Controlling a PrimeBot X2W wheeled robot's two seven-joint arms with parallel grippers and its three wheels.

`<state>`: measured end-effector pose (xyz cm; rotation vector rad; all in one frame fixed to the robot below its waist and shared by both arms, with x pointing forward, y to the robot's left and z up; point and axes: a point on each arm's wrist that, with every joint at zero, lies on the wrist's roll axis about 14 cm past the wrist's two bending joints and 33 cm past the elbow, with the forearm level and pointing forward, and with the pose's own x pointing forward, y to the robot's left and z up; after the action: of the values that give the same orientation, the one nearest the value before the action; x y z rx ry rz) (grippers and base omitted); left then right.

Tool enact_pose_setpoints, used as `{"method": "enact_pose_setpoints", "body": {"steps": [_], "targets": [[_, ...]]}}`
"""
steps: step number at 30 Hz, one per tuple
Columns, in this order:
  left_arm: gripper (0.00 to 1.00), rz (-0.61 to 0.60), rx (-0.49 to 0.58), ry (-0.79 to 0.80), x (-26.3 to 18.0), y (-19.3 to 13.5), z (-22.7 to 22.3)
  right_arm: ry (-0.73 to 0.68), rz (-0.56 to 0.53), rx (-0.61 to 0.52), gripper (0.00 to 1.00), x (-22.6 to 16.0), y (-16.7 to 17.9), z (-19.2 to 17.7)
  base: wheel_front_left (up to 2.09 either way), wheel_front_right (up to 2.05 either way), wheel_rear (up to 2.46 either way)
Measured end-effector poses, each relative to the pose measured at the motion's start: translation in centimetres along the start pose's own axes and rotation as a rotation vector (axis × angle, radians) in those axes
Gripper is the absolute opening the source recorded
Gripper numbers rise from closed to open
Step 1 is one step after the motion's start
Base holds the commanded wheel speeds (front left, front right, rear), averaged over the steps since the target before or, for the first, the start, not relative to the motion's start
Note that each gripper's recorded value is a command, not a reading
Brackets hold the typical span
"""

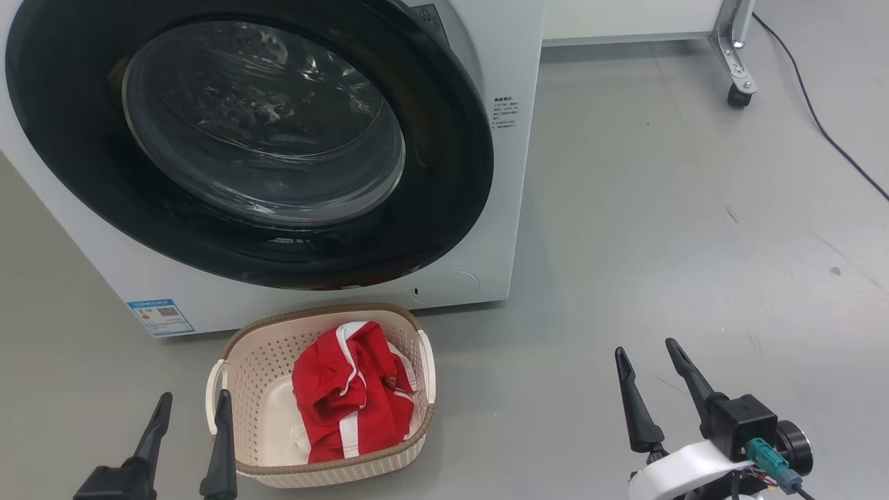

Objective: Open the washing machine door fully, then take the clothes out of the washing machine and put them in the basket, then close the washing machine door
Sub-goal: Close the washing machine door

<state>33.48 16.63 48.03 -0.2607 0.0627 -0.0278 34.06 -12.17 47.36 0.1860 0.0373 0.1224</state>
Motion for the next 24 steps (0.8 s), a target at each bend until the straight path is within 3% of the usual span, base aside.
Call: {"method": "enact_pose_setpoints", "body": {"steps": [24], "targets": [[1.0,0.004,0.022,0.002,-0.67,-0.32,-0.45,-0.01,0.007,0.003,1.0,-0.19,-0.01,0.29,0.0,0.0,0.0]]}}
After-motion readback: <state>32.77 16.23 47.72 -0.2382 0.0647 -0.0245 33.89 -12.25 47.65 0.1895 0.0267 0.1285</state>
